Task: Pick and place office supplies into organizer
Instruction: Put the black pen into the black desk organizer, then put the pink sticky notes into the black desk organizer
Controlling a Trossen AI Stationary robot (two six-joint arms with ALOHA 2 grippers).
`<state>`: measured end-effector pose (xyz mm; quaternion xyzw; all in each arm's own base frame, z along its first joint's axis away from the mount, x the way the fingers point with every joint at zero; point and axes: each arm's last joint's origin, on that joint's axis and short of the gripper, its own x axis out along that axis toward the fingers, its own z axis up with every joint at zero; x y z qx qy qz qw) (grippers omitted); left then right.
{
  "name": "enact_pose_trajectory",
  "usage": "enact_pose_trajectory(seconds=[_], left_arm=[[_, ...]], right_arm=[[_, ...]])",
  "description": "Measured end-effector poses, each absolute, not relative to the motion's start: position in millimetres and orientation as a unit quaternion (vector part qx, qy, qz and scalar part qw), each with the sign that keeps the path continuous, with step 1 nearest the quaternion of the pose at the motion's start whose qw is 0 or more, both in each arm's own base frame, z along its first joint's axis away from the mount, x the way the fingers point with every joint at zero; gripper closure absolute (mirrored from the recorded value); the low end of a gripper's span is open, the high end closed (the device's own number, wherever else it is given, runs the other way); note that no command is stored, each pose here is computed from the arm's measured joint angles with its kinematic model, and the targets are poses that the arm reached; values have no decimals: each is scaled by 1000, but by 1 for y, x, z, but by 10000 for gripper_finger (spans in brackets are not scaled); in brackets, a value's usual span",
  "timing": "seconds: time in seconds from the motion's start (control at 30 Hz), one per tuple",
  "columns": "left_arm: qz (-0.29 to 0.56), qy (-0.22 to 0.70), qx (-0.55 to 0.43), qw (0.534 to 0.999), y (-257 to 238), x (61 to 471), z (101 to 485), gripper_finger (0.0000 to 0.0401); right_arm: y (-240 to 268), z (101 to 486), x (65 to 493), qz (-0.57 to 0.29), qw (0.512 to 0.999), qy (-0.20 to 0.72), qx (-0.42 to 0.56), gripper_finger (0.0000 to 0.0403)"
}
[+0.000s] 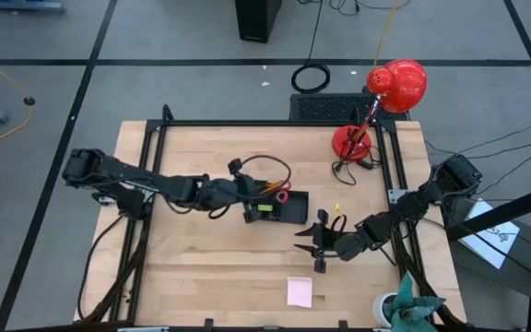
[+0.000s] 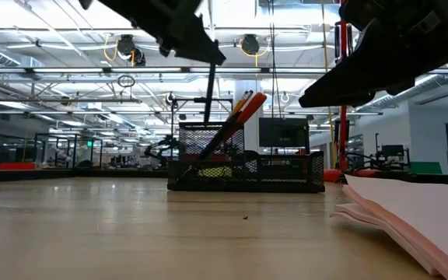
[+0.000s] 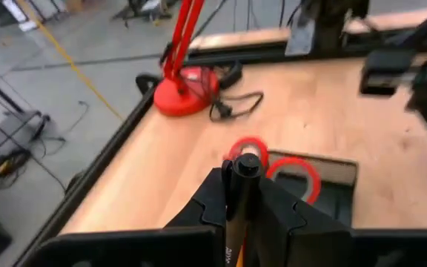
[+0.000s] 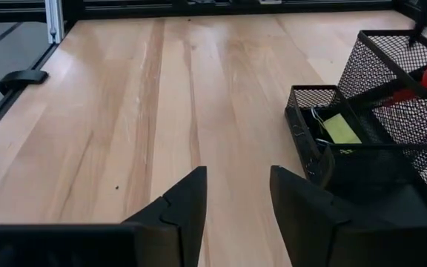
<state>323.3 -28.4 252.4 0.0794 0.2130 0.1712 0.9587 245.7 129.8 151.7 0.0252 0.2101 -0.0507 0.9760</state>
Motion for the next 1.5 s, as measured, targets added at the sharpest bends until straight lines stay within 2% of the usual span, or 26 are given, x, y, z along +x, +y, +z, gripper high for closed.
enact_pose_trajectory(seconds=[0.63,0.97,1.07,1.27,1.4,1.5], left_arm=[[185,320,60,927,-6,345,189,367],[170,327,45,929,-5,346,186,358],[162,328,48,929,-6,346,186,338],[154,322,46,933,-9,346,187,263],[154,300,52,940,-15,344,198,223],[141,291,81,943,-24,336,214,207]], right_arm=[[128,148,243,-55,974,219,29,267],[129,149,244,-51,976,210,26,270],[129,149,244,-51,976,210,26,269],[129,149,244,-51,976,210,26,272],[129,149,244,-51,976,210,26,272],[129,150,244,-50,976,209,26,273]])
